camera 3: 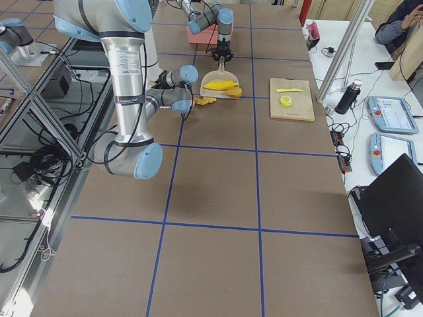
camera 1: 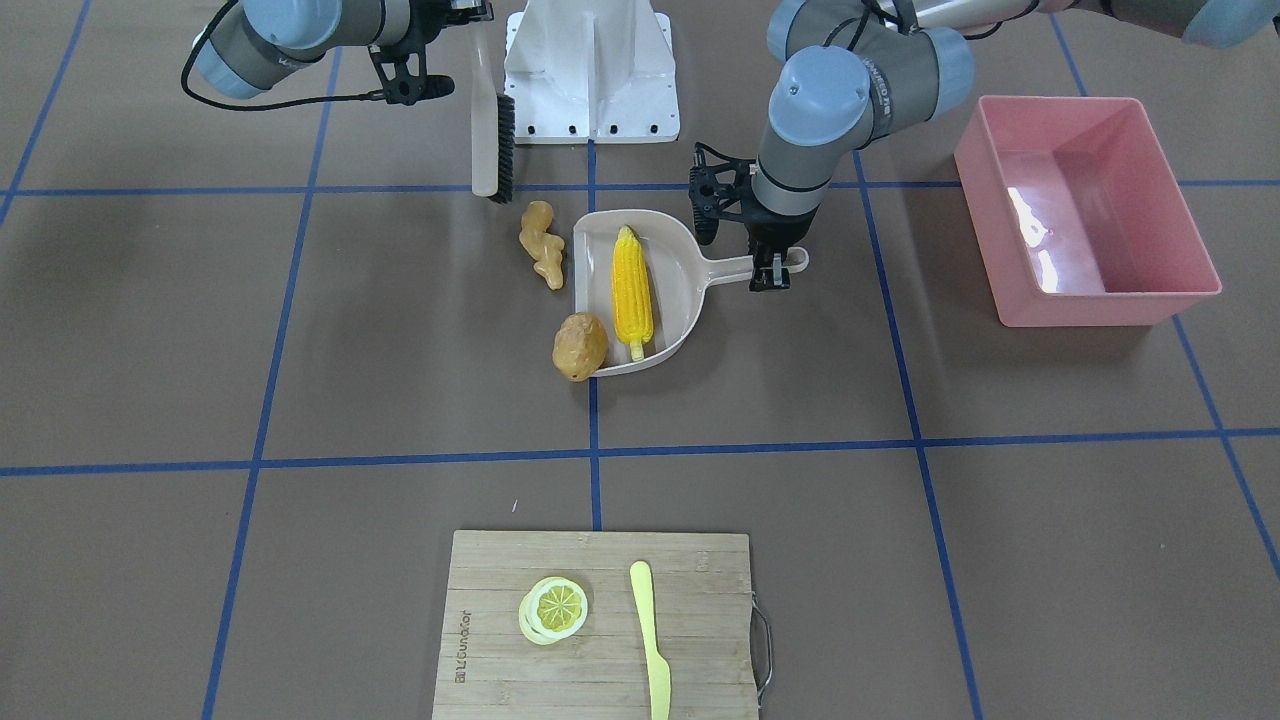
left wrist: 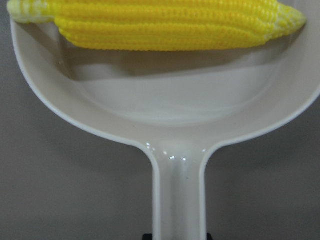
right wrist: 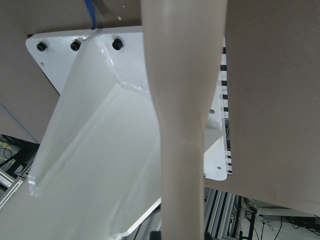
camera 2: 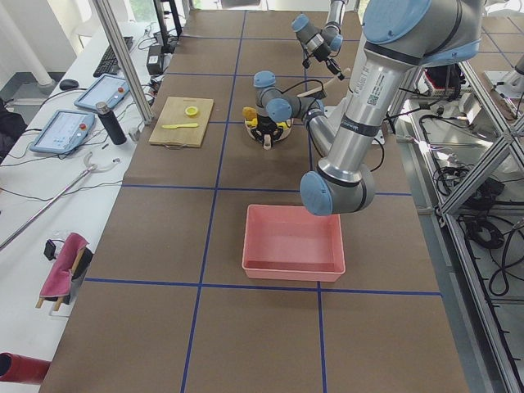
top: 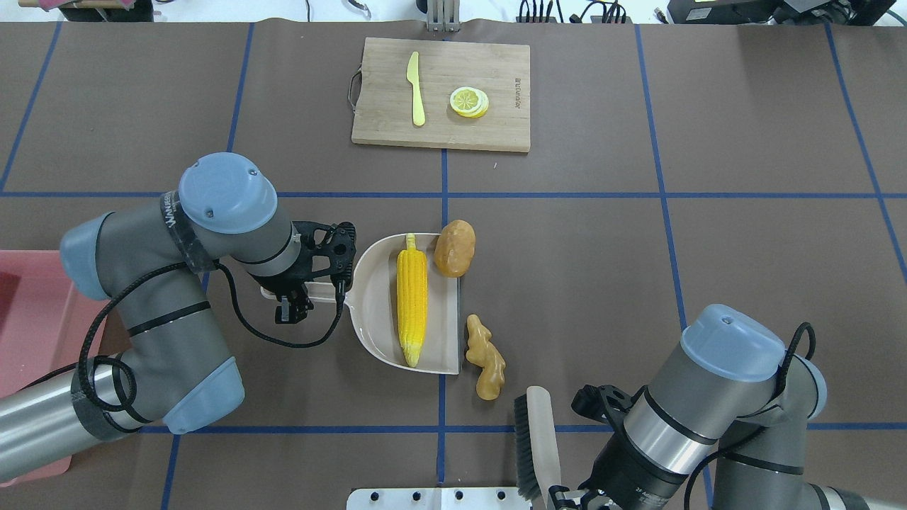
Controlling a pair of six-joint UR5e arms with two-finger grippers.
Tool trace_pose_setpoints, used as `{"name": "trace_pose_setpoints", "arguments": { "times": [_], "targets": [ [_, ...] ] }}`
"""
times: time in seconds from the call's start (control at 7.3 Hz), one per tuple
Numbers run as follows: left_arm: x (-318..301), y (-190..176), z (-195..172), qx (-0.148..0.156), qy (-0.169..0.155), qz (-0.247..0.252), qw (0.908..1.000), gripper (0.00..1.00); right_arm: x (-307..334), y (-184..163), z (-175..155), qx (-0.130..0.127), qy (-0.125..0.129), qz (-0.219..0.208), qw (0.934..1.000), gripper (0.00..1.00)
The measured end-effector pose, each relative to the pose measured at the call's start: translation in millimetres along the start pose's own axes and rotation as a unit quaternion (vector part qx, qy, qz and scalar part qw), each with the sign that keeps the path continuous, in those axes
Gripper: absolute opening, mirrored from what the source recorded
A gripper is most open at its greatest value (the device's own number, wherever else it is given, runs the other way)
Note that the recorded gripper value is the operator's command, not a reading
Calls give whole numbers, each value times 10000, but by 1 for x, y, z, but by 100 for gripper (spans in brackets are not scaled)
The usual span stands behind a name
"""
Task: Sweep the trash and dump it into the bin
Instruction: 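Lift the brush and move it back behind the ginger with the right gripper, then sweep the ginger toward the dustpan with the right-held brush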
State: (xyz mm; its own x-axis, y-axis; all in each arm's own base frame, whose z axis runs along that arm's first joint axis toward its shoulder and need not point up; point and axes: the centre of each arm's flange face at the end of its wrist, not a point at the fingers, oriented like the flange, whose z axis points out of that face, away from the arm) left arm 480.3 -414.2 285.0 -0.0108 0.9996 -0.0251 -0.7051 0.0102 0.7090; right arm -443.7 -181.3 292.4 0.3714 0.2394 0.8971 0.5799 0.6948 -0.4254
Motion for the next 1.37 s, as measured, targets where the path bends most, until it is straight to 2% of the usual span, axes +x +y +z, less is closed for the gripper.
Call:
{"name": "trace_pose_setpoints", "arguments": {
  "times": [0.82, 1.37],
  "targets": [
    [14, 11, -11, 63, -94, 91, 9999, 0, -12, -12, 3, 83, -49, -82, 9999, 0],
    [43, -7, 7, -46, -77, 322, 9994, 0, -36, -42, 3, 252, -116, -231, 9993, 0]
  ]
}}
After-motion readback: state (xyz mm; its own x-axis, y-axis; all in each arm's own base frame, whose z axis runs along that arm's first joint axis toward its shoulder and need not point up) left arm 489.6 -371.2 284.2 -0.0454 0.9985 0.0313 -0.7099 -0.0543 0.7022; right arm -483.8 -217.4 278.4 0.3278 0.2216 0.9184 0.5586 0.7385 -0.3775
